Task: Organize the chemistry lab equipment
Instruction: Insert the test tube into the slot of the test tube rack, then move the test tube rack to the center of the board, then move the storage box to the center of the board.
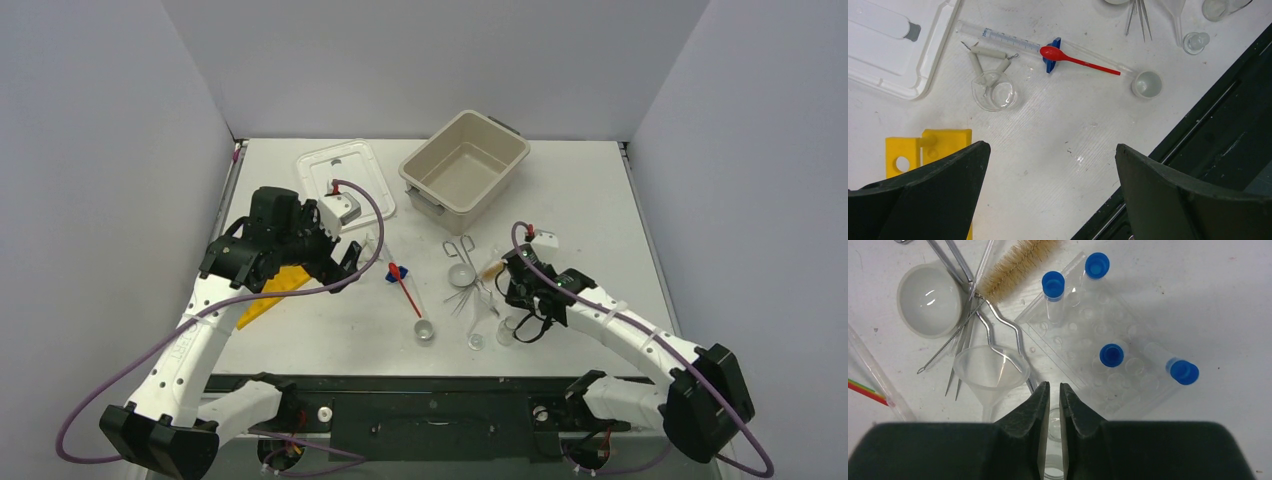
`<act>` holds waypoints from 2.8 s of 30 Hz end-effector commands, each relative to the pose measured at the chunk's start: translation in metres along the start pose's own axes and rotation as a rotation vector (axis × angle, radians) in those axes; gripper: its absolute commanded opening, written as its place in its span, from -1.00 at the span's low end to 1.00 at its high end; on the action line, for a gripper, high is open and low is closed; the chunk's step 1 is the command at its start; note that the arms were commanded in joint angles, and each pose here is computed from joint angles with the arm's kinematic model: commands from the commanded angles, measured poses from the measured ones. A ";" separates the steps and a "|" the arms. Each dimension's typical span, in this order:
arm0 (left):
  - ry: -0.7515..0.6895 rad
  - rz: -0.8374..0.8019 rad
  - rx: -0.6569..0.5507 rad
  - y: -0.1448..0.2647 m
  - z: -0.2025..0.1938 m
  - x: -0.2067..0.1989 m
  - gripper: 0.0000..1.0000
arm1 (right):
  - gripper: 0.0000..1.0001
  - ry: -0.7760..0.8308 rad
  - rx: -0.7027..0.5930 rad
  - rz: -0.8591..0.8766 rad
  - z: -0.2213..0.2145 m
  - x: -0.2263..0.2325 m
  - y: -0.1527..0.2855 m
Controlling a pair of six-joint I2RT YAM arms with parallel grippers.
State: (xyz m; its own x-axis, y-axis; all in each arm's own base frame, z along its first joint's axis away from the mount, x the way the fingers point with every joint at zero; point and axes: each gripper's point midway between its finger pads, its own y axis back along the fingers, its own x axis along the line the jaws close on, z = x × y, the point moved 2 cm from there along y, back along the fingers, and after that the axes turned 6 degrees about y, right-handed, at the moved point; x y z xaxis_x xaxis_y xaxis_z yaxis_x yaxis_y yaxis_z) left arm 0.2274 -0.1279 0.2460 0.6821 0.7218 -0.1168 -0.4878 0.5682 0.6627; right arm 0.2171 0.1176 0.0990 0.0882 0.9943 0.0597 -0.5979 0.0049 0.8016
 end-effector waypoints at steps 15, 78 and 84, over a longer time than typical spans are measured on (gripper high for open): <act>-0.040 0.035 -0.048 0.009 0.012 0.004 0.93 | -0.92 -0.063 0.064 -0.088 -0.002 -0.007 -0.062; 0.070 0.017 0.059 -0.018 -0.010 0.009 0.93 | -0.18 -0.275 -0.311 -0.057 0.265 0.050 -0.083; 0.059 0.025 0.063 -0.018 -0.011 0.011 0.93 | -0.28 -0.308 -0.302 -0.039 0.257 0.055 -0.096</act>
State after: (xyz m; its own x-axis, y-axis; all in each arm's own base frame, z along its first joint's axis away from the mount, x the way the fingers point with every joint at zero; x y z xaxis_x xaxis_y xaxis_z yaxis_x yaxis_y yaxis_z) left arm 0.2341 -0.1281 0.2181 0.6318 0.7566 -0.1683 -0.4374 0.5273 0.7285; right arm 0.4741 0.1408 0.1770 0.3112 0.9306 0.1928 -0.7670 0.1261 0.6292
